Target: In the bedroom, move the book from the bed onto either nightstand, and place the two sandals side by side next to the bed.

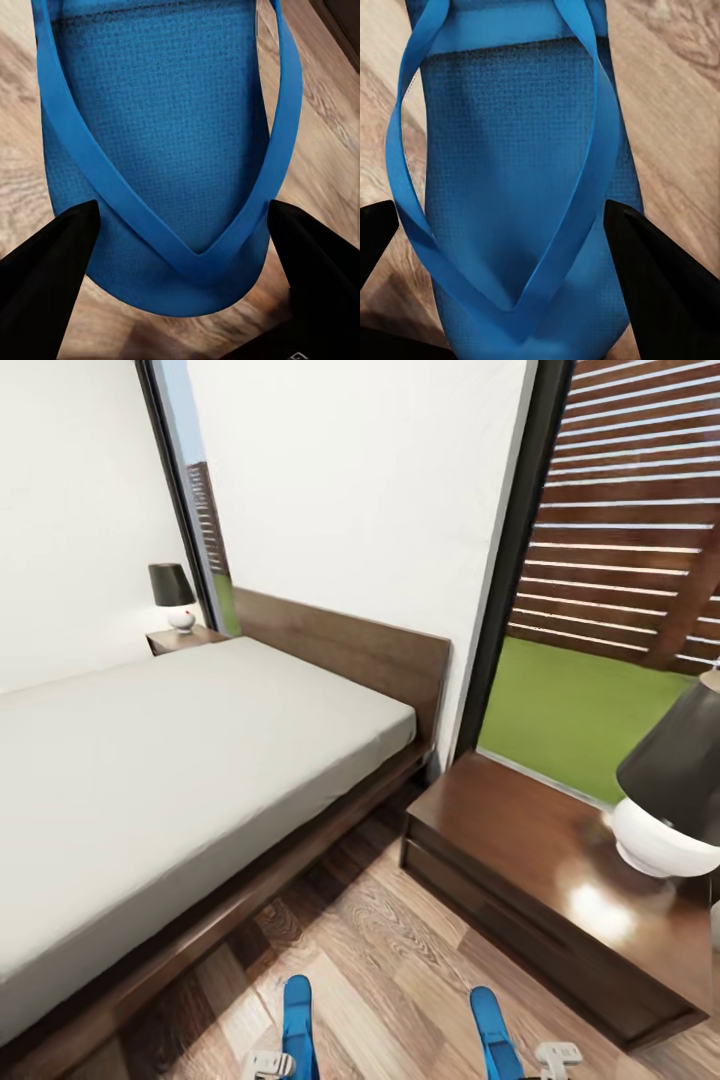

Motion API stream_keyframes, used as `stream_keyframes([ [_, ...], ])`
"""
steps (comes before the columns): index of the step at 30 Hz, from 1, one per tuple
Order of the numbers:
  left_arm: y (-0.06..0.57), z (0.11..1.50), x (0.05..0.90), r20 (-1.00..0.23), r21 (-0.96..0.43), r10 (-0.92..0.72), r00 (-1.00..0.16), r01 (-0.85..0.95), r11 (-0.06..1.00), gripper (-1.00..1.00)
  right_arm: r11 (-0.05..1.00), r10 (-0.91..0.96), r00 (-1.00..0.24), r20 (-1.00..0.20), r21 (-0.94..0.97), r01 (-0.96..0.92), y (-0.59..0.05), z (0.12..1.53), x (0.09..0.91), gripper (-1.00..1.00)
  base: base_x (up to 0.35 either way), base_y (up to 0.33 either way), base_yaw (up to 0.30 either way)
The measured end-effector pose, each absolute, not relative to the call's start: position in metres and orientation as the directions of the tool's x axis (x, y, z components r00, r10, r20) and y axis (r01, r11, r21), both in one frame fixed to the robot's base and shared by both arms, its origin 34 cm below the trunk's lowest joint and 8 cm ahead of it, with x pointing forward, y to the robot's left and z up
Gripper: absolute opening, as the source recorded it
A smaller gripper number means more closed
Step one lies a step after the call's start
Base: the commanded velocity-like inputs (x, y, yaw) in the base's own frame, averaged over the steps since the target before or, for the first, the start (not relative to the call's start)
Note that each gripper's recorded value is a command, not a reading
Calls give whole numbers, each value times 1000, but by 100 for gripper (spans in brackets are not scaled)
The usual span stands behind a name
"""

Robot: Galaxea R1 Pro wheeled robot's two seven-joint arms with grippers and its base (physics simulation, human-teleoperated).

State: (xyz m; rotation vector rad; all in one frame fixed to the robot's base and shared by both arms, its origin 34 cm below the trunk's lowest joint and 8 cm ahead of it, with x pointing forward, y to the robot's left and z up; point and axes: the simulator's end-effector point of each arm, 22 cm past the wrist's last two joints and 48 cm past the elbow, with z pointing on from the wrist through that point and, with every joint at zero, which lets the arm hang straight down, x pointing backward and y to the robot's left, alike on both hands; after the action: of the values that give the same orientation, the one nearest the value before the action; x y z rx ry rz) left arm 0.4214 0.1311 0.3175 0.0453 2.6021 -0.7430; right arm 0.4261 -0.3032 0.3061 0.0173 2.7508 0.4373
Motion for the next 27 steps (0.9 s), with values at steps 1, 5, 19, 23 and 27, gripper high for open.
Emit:
stream_keyframes([
  [1,131,317,421,-414,-497,-86,-906,146,855,-100,952,66,-938,-342,302,-43,-303,306,426,-100,0,0,276],
  [5,130,317,421,-412,-498,-86,-907,145,855,-100,952,66,-938,-340,303,-43,-303,305,425,-100,0,0,276],
  [19,130,315,419,-406,-499,-87,-910,141,855,-100,952,66,-941,-333,304,-41,-301,303,423,-100,0,0,276],
  [23,130,315,418,-404,-500,-87,-910,140,855,-100,952,66,-941,-332,304,-41,-301,302,422,-100,0,0,276],
  [27,130,314,418,-403,-499,-87,-911,139,855,-100,952,66,-942,-330,304,-40,-301,302,422,-100,0,0,275],
])
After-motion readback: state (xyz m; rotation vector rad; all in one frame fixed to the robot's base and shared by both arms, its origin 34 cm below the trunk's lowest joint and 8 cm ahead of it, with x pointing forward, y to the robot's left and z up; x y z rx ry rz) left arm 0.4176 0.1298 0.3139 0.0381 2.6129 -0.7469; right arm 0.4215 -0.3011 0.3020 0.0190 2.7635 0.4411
